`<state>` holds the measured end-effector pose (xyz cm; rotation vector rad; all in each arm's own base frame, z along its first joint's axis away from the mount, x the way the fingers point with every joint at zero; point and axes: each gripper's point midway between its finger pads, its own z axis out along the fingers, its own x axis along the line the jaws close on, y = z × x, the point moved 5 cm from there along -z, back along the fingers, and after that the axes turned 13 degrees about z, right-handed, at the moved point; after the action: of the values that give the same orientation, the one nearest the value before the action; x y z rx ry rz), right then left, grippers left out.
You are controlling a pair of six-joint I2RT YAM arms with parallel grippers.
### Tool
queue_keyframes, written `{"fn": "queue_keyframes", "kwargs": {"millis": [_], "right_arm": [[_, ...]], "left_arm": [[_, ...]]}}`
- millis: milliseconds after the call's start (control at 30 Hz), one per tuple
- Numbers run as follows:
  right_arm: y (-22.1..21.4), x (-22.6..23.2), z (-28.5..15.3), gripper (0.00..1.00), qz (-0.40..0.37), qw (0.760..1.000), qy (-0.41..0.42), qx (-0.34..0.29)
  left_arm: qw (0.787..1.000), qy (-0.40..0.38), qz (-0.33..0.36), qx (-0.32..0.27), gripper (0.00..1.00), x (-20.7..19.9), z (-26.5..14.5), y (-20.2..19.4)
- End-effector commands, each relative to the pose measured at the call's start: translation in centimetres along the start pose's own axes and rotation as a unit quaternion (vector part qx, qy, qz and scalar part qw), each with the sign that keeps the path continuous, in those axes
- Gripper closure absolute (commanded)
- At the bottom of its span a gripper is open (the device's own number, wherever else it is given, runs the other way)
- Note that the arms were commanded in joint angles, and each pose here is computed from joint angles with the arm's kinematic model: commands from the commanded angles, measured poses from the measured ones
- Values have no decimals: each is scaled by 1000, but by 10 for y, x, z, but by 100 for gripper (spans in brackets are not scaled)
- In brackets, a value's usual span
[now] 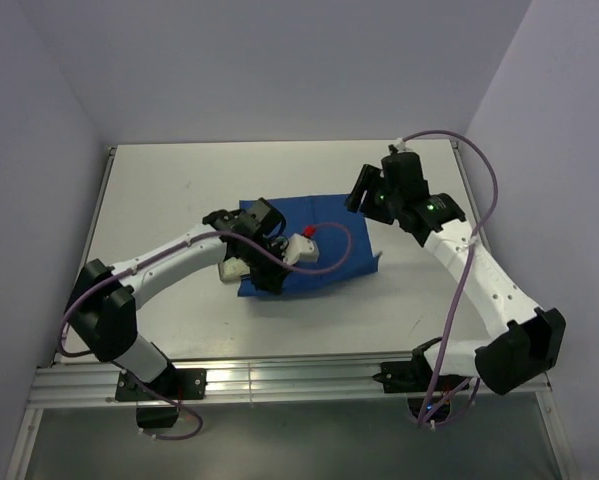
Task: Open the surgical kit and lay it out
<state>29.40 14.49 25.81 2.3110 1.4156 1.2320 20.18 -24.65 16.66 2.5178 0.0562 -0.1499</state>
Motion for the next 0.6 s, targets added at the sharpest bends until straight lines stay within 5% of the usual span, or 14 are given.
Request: {"fn": "queue_keyframes", "kwargs": {"millis": [0, 33, 67, 133, 167, 233, 367, 567], "right_arm": [[22, -3, -27, 32, 35, 997, 4, -63], [23, -5, -30, 30, 36, 997, 6, -66], [24, -4, -34, 29, 37, 997, 10, -70], [25, -4, -35, 27, 37, 997, 12, -69], [24, -4, -35, 27, 36, 997, 11, -66], [21, -5, -33, 27, 31, 998, 11, -58], [12, -8, -23, 29, 25, 999, 10, -32], [-12, -10, 5, 46, 32, 999, 19, 33]], "left_arm": [[999, 10, 36, 22, 97, -17, 11, -16], [998, 7, 51, 31, 90, -26, 17, -16], [997, 13, 62, 32, 70, -29, 20, -16], [997, 20, 63, 46, 53, -36, 28, -23], [997, 25, 65, 37, 29, -35, 27, -20], [997, 46, 54, 31, 15, -31, 25, -16], [992, 114, 39, -22, 15, -10, -3, 10], [981, 167, -86, -57, 39, 64, -54, -4]]}}
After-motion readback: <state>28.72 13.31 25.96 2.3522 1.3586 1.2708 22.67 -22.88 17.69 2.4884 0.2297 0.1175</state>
